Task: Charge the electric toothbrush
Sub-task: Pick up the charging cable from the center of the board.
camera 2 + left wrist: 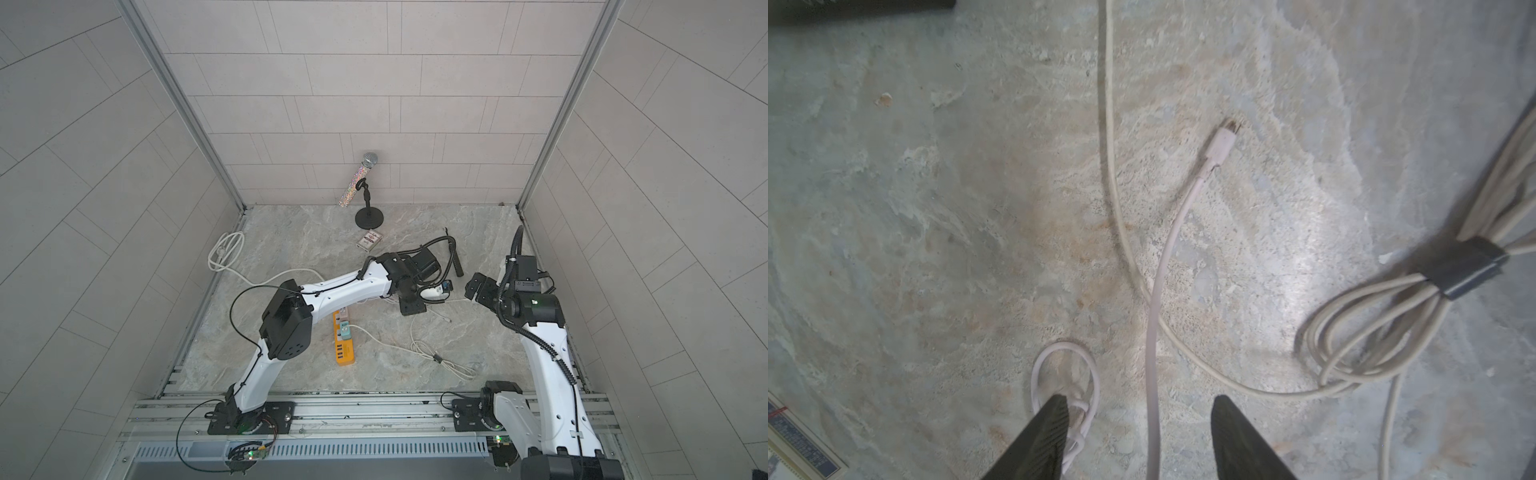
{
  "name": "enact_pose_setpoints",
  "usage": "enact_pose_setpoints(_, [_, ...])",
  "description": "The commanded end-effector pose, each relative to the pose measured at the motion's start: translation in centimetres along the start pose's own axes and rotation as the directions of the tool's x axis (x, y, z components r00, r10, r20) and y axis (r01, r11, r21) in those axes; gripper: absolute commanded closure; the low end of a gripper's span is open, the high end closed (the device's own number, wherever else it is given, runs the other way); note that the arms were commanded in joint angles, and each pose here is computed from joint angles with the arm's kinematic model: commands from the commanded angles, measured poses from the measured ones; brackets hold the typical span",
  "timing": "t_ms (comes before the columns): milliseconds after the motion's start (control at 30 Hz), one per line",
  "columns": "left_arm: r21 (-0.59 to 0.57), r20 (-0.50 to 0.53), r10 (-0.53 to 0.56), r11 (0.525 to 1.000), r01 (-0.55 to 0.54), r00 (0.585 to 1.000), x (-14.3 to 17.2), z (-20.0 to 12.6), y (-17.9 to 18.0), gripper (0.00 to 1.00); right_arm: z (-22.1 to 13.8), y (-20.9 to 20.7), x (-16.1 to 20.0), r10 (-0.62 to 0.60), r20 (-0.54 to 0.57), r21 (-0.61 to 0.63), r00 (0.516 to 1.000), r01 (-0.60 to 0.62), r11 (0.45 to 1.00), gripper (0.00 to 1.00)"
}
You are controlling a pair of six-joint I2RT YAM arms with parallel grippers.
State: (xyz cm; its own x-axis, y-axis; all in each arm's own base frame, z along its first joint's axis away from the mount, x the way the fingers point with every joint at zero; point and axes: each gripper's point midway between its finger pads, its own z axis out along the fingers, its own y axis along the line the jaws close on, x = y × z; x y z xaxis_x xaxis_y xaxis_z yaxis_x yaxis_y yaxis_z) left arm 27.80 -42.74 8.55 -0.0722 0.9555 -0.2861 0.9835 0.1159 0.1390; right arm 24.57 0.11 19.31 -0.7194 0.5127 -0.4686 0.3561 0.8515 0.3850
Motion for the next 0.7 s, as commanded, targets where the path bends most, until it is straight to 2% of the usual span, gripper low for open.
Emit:
enact_pose_setpoints(0, [-0.003,-0.068,0.063,0.998,-0.064,0.996,1.0,0.6,-0.1,0.45,-0.2,-0.6,0.3,-0.008,-0.002,0.029,1.0,0.008,1.0,0.0])
enact_pose_setpoints(267, [0.022,-0.057,0.082,0.996,-0.081,0.995,0.1,0.9,-0.1,0.62,-0.3,-0.5,0.1,-0.018,0.005,0.025,1.0,0.017,1.0,0.0])
enact_pose_setpoints(367, [0.03,-0.046,0.089,0.996,-0.088,0.995,-0.1,0.7,-0.2,0.77,-0.3,-0.5,0.1,-0.021,0.003,0.022,1.0,0.021,1.0,0.0])
enact_pose_setpoints(433, [0.033,-0.046,0.098,0.995,-0.096,0.994,-0.1,0.5,-0.3,0.78,-0.3,-0.4,0.2,-0.026,0.003,0.018,1.0,0.026,1.0,0.0])
enact_pose_setpoints(467, [0.03,-0.044,0.099,0.995,-0.098,0.994,-0.1,0.4,-0.3,0.85,-0.3,-0.3,0.2,-0.028,0.004,0.013,1.0,0.028,1.0,0.0])
enact_pose_setpoints(667, [0.026,-0.007,0.053,0.998,-0.052,0.999,-0.6,-1.3,0.1,0.95,-0.4,0.5,0.2,-0.014,-0.002,-0.03,1.0,0.014,0.999,0.0])
